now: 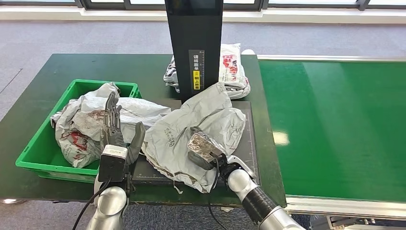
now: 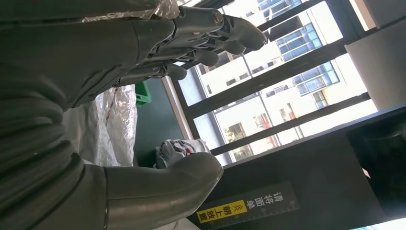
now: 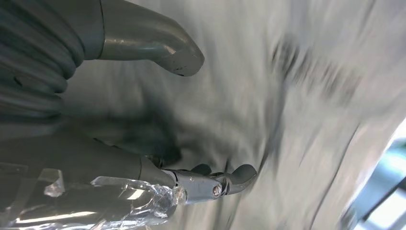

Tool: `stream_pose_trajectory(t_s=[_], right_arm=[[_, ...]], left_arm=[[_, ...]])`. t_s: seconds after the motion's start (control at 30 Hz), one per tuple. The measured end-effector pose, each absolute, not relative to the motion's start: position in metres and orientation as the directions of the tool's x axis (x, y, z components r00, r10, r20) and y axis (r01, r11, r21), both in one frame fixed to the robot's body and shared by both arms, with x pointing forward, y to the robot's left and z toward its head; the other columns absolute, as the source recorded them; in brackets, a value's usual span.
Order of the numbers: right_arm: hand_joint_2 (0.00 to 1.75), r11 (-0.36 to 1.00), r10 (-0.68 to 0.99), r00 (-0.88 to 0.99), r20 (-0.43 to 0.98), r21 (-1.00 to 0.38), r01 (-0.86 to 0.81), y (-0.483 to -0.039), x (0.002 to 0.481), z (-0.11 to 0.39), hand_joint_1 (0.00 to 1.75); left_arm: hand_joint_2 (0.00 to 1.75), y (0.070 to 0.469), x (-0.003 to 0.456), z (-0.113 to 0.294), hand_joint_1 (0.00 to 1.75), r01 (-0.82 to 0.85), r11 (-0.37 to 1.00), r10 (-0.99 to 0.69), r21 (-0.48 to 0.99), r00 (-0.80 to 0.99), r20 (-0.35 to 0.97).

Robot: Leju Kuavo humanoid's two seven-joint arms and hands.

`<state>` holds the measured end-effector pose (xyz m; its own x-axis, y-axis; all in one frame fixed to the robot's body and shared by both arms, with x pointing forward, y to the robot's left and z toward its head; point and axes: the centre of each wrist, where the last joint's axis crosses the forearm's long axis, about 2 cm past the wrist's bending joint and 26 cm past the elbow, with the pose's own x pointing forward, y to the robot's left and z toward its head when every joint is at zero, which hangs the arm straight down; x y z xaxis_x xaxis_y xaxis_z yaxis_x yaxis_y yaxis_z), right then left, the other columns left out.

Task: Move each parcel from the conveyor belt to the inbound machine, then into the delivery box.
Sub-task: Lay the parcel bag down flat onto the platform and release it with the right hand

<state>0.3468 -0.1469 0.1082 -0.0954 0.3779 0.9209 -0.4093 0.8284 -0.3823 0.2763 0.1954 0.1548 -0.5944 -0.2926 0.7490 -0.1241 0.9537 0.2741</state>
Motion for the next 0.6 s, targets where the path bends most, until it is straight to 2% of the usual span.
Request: stream_pose_trajectory(t_s=[0.17,0.27,0.37,0.47,0.6], right_arm=[[1.75,0.825,0.518,-0.123,0.847,-0.532,-0.193,-0.162,0.34,0.115,0.0],[1.75,0.83,0.538,-0.184,0.823,-0.555,-0.055,-0.169,0.325,0.124,0.0],[1.75,0.864,0.501,-0.29,0.815,-0.492,0.109,-0.177,0.307,0.139,0.0],[1.75,0.884,0.462,-0.413,0.785,-0.372,0.282,-0.187,0.292,0.159,0.0],[1.75,0.882,0.443,-0.493,0.749,-0.266,0.388,-0.194,0.275,0.177,0.0]], left_arm=[[1.75,0.196,0.272,0.156,0.0,-0.132,0.948,-0.31,0.289,-0.589,0.747],[1.75,0.196,0.267,0.155,0.0,-0.136,0.946,-0.318,0.296,-0.584,0.747],[1.75,0.195,0.266,0.155,0.0,-0.139,0.944,-0.321,0.298,-0.582,0.747],[1.75,0.194,0.266,0.156,0.0,-0.142,0.943,-0.325,0.3,-0.581,0.747],[1.75,0.192,0.267,0.155,0.0,-0.145,0.94,-0.334,0.309,-0.578,0.745]])
